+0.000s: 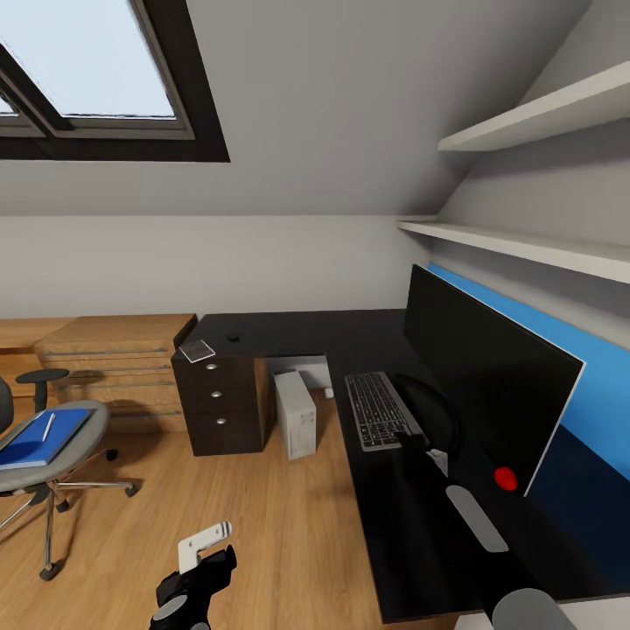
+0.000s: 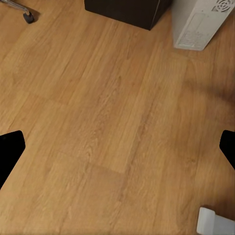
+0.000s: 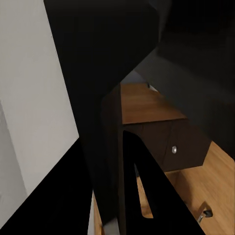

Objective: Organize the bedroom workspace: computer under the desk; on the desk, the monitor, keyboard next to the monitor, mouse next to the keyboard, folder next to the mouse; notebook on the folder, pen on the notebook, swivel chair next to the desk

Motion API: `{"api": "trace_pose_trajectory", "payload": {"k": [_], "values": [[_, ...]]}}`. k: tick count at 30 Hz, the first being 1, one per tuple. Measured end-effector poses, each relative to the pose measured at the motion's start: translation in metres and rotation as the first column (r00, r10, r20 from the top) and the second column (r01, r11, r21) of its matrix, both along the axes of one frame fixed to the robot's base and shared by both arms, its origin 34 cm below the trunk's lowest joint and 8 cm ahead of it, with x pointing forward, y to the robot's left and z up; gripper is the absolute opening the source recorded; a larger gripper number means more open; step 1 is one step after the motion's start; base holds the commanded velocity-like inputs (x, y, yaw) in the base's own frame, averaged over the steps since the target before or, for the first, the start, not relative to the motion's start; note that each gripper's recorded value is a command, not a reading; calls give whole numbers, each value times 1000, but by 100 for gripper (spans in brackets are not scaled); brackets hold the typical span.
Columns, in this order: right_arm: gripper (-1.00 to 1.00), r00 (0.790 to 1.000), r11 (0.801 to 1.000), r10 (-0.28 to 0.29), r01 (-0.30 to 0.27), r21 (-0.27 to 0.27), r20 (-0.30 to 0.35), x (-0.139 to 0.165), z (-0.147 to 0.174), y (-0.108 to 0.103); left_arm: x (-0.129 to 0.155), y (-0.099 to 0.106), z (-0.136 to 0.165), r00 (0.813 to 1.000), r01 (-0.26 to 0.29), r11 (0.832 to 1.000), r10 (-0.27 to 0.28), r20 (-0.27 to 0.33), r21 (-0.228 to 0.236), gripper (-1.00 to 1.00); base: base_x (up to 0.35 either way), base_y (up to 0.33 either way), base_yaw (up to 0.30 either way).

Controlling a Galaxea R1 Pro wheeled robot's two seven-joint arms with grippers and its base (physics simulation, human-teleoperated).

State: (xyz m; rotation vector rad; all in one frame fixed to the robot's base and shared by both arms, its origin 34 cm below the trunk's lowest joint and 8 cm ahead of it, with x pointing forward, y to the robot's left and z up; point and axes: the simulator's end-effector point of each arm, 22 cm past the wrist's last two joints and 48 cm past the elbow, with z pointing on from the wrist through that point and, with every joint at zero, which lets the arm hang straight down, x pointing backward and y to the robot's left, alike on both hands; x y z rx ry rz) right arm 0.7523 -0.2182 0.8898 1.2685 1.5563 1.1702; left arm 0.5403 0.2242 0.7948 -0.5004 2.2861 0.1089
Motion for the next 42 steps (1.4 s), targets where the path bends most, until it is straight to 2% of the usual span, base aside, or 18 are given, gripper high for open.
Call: {"api": "trace_pose_trajectory", "payload": {"k": [42], "values": [[-100, 1000, 1000, 0, 0, 16, -1, 0, 1, 3, 0, 0, 0, 1000, 1, 1000, -1, 0, -1, 100, 0, 0, 0]]}}
